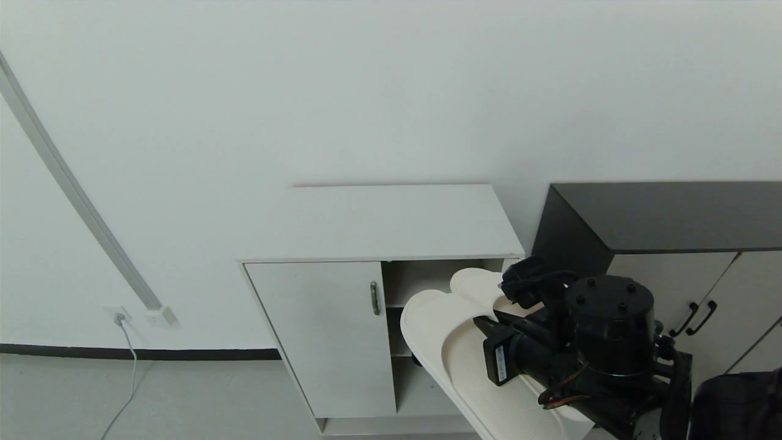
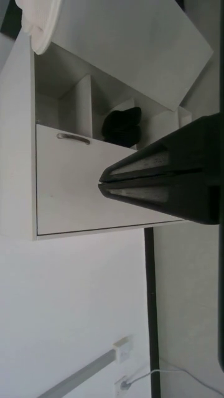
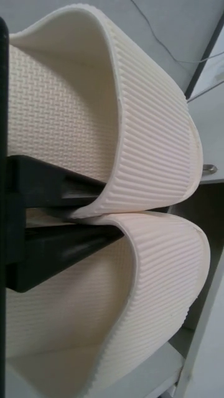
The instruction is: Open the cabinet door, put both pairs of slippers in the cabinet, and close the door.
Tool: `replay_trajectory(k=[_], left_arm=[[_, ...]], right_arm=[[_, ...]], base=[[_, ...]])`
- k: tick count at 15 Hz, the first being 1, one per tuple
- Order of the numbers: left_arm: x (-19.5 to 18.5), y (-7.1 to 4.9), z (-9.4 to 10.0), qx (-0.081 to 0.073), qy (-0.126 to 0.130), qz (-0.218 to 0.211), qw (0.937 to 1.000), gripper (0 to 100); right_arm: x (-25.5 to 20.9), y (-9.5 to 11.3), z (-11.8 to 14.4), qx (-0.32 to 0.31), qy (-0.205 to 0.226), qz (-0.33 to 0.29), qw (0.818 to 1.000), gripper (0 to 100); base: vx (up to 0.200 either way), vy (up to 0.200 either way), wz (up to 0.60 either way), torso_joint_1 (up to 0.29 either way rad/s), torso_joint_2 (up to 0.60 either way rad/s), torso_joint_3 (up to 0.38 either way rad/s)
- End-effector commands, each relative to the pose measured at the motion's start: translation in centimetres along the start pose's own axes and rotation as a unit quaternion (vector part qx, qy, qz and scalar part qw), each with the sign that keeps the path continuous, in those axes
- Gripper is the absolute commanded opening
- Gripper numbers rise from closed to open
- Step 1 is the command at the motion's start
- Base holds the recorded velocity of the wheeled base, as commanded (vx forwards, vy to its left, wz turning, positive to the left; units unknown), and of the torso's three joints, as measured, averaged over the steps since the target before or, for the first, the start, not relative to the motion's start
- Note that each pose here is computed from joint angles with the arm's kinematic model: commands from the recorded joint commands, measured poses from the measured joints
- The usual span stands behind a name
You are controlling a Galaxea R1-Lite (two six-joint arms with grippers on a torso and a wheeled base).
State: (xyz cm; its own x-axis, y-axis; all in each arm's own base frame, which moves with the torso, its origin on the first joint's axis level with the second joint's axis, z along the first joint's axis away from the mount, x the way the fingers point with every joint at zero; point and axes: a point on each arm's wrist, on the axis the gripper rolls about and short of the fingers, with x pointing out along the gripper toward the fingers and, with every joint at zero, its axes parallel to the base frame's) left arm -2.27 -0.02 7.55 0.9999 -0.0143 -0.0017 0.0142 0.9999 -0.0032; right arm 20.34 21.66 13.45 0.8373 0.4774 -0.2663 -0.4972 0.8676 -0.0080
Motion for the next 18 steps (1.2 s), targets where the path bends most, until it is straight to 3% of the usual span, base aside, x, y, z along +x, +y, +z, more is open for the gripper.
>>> replay_trajectory(k=[1, 8, 18], left_arm=[[0.0, 0.0, 0.0, 0.001, 0.0, 0.0, 1.0, 0], [0.0, 0.0, 0.0, 0.001, 0.0, 0.0, 1.0, 0], [0.0, 0.0, 0.0, 0.001, 0.0, 0.0, 1.0, 0]], right_arm=[[0.01, -0.08, -0.18, 0.0, 0.002, -0.001, 1.0, 0], [0.33, -0.01, -0.62, -0.003, 0.009, 0.0, 1.0, 0], [0.42, 0.1, -0.85, -0.003, 0.007, 0.0, 1.0, 0]], base=[[0.0, 0.0, 0.0, 0.0, 0.0, 0.0], [0.0, 0.0, 0.0, -0.012, 0.03, 0.016], [0.0, 0.0, 0.0, -0.187, 0.43, 0.241]])
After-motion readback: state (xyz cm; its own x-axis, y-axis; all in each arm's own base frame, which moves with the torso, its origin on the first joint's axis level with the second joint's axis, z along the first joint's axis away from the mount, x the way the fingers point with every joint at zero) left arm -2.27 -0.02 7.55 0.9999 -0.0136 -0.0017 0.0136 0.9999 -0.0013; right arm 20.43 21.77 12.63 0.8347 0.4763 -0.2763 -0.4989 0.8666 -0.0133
